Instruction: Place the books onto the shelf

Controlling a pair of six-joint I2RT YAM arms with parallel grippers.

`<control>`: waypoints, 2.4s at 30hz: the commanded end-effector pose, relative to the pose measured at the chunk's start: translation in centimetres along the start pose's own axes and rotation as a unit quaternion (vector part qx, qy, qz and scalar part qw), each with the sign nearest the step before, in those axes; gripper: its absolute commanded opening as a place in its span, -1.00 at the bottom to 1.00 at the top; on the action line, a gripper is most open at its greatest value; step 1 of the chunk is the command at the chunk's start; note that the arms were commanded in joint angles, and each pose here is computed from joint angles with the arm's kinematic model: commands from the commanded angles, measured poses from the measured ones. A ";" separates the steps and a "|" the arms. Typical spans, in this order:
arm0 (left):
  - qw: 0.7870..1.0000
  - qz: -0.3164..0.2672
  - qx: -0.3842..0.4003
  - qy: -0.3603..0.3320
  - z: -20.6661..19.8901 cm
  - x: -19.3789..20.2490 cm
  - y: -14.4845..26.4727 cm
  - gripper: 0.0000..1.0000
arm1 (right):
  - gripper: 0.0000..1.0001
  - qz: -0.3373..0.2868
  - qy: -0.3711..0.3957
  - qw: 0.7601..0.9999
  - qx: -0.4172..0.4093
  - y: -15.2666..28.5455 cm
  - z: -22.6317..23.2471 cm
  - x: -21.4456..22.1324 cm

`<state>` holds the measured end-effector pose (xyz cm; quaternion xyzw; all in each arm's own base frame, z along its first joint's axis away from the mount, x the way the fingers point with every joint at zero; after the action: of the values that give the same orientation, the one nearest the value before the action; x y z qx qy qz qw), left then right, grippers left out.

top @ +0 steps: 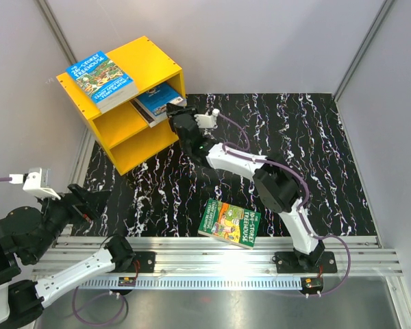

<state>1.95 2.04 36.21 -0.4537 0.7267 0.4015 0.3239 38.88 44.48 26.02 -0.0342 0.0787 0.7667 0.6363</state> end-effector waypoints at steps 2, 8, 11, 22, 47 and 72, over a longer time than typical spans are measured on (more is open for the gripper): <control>1.000 -0.003 0.020 0.010 -0.9 -0.3 -0.4 0.97 | 0.10 0.029 -0.012 0.998 -0.048 -0.4 3.5 -0.7; 1.000 0.001 0.026 0.015 -1.3 -0.3 -0.5 0.97 | 0.51 0.098 0.028 0.994 -0.031 0.0 3.4 -0.6; 0.999 0.001 0.028 0.019 -1.4 -0.2 -0.6 0.97 | 0.60 0.118 0.043 0.992 -0.021 1.0 3.1 -1.0; 0.999 0.003 0.032 0.022 -2.2 -0.1 -1.4 0.98 | 0.99 0.205 0.113 0.972 0.024 3.2 1.7 -4.1; 0.979 0.175 0.091 0.044 -9.8 13.5 -16.8 0.96 | 1.00 0.294 0.298 0.853 0.310 32.8 -14.8 -24.1; 0.934 0.345 0.086 0.037 -13.1 26.7 -26.4 0.94 | 0.99 0.402 0.161 0.833 0.343 34.8 -23.8 -20.6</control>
<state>14.26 -25.08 11.42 -0.1579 0.8587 0.4583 0.1661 6.94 13.77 8.91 0.1117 0.4613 0.8540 0.2130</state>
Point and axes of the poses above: each gripper's point midway between its finger pads, its own y axis back along the fingers, its own z axis along the line the jaws close on, x = y × z, the point moved 9 cm from there along y, back along the fingers, and after that the axes turned 4 degrees about y, right-handed, at the moved point
